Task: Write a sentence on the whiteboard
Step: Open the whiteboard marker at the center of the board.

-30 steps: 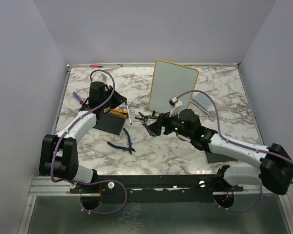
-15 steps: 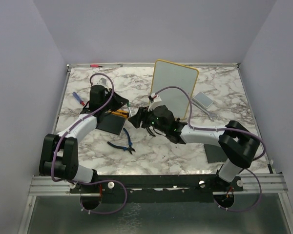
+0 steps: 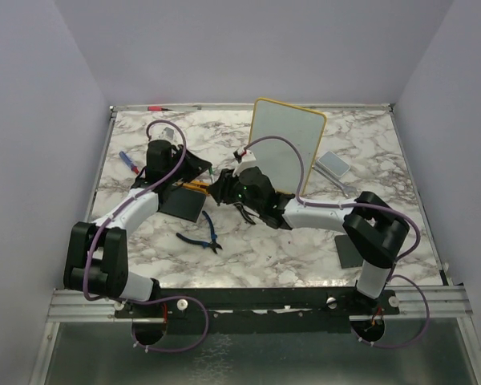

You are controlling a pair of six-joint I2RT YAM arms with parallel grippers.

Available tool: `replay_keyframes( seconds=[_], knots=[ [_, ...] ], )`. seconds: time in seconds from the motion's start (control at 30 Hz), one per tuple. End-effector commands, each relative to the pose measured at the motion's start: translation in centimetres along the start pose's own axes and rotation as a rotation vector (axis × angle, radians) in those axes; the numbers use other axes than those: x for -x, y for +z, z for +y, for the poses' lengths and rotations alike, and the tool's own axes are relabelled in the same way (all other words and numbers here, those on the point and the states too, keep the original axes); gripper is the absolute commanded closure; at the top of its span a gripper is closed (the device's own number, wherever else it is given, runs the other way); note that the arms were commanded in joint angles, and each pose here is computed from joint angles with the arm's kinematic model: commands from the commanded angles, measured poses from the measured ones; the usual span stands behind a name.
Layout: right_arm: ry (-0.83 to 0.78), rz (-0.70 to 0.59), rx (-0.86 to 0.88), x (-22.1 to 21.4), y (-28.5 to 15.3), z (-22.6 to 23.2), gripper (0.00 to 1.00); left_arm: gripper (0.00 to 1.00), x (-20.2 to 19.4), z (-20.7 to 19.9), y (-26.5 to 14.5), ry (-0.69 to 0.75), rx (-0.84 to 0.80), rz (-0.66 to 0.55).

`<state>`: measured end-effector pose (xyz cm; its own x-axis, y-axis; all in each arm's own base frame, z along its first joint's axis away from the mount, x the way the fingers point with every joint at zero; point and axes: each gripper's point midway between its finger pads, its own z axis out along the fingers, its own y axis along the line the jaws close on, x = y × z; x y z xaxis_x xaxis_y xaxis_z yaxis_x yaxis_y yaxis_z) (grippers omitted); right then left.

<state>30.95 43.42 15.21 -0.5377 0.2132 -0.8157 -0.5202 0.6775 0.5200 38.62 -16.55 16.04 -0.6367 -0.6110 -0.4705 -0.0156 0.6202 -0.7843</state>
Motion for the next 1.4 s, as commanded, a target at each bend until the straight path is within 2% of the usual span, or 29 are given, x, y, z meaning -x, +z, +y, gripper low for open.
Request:
replay_keyframes(
  seconds=[0.0,0.23,0.27,0.33,0.5,0.6,0.63,0.67,0.73,0.87,0.97,1.13,1.27,1.37],
  knots=[
    [-0.004,0.020,-0.115,-1.3,0.7,-1.9,0.58,1.00,0.6,-1.1,-0.8,0.012,-0.033,-0.035],
    [0.006,0.006,-0.126,-1.5,0.4,-2.3,0.59,1.00,0.8,-1.0,-1.1,0.002,-0.028,-0.050],
    [0.003,0.000,-0.122,-1.4,0.2,-2.2,0.62,1.00,0.9,-1.0,-1.2,0.000,-0.027,-0.053],
    [-0.016,-0.007,-0.100,-1.0,0.0,-1.8,0.76,1.00,1.0,-1.0,-1.3,0.000,-0.029,-0.057],
    [-0.058,-0.008,-0.068,0.2,-1.1,-0.8,0.97,1.00,1.0,-1.5,-1.1,0.030,-0.047,-0.036],
    [-0.095,0.009,-0.108,1.1,-2.7,-1.3,1.00,0.46,1.9,-2.8,-1.5,0.115,-0.078,-0.038],
    [-0.121,0.019,-0.117,1.4,-3.4,-1.5,1.00,0.32,2.3,-3.1,-1.7,0.150,-0.071,-0.047],
    [-0.139,0.036,-0.131,1.7,-4.1,-1.9,1.00,0.23,2.9,-3.4,-2.1,0.182,-0.063,-0.064],
    [-0.163,0.103,-0.148,1.8,-5.5,-2.8,1.00,0.13,3.9,-4.1,-3.0,0.264,-0.057,-0.098],
    [-0.192,0.279,-0.091,1.9,-8.2,-3.8,1.00,0.11,4.9,-5.5,-4.5,0.436,-0.068,-0.129],
    [-0.168,0.409,-0.028,2.1,-10.3,-4.4,1.00,0.11,3.9,-7.0,-5.8,0.593,-0.107,-0.125],
    [-0.149,0.601,0.124,1.5,-14.0,-3.1,1.00,0.09,-2.4,-10.7,-8.2,0.945,-0.300,-0.034],
    [-0.115,0.712,0.233,0.4,-16.9,-1.3,1.00,0.09,-8.5,-10.9,-9.4,1.122,-0.414,0.112],
    [-0.090,0.766,0.290,0.0,-18.9,-0.2,1.00,0.10,-11.5,-11.0,-10.7,1.212,-0.477,0.151]
  ],
)
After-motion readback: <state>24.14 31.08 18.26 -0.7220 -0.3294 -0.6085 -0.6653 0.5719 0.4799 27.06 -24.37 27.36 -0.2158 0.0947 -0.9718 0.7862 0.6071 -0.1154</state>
